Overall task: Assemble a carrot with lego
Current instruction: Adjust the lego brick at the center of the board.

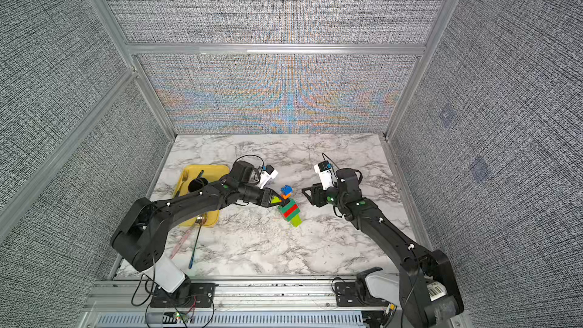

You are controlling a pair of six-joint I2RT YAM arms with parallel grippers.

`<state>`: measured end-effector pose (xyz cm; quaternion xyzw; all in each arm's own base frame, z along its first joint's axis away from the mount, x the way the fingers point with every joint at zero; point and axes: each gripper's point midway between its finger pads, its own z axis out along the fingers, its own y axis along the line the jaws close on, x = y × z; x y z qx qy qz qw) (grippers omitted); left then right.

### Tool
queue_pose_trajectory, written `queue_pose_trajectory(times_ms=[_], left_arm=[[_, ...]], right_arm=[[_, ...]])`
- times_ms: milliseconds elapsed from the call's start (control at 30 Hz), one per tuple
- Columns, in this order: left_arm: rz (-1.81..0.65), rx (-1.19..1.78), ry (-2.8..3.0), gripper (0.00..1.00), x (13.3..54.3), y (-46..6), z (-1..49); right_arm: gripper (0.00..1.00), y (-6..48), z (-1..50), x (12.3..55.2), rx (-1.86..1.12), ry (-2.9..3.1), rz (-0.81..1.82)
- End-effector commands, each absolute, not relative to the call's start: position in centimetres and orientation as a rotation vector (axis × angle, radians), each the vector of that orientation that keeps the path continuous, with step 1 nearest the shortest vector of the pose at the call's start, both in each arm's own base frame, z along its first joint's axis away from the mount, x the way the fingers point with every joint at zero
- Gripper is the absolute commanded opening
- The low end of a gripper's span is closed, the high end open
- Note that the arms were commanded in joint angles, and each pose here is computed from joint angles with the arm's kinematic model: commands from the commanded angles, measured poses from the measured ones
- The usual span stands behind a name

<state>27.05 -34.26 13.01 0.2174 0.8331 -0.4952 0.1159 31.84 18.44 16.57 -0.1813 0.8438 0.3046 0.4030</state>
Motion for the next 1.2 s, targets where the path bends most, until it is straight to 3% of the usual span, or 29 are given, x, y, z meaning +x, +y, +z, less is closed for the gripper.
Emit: queue_pose_trajectory(times_ms=[0, 667, 1167], left_arm=[[-1.631, 0.493, 2.494, 0.26, 27.6, -35.1, 13.5], [-1.729, 0.250, 2.683, 0.35, 30.1, -33.7, 7.2], [-1.619, 0.085, 2.851, 0.66, 30.6, -30.4, 2.5]], right_arm=[[0.60, 18.5, 16.3, 31.7, -0.467, 2.137, 0.770], [0.60, 18.3, 14.8, 31.2, -0.449, 2.158, 0.779], [0.60, 18.2, 14.6, 31.1, -0.447, 2.160, 0.769]])
